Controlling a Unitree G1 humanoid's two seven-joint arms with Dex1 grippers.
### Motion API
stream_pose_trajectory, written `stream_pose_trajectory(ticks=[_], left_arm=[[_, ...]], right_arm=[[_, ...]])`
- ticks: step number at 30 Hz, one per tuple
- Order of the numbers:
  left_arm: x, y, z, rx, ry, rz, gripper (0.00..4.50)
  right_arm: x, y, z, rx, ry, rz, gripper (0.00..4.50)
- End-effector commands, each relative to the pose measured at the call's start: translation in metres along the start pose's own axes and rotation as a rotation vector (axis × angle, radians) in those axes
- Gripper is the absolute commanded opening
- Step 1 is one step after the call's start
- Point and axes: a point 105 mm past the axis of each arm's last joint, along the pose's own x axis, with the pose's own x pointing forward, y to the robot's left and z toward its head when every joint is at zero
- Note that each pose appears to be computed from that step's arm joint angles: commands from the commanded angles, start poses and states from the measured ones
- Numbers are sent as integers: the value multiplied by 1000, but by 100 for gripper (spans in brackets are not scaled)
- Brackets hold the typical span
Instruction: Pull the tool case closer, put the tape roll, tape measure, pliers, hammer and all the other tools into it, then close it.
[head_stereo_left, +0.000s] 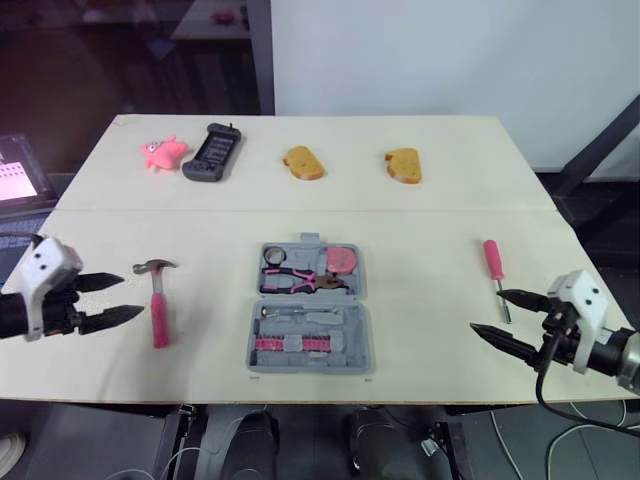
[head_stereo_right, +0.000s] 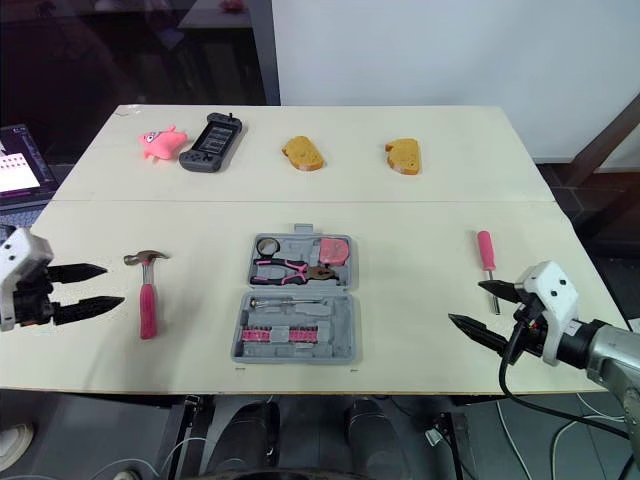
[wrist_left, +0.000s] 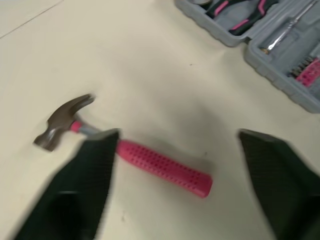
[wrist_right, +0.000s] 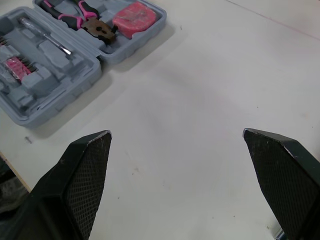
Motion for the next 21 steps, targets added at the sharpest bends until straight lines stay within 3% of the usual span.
stream_pose_trajectory(ticks=[1,9,21], left_arm=[[-25,16,-8,6,14,111,444],[-57,23,-47,-70,80,221,444],[-50,6,-51,-79,65,215,444]], right_arm=[[-12,-5,9,-35,-34,-26,450],[-32,-19,0,-29,-7,-53,450],[-21,-16,2,-39,5,-17,450]])
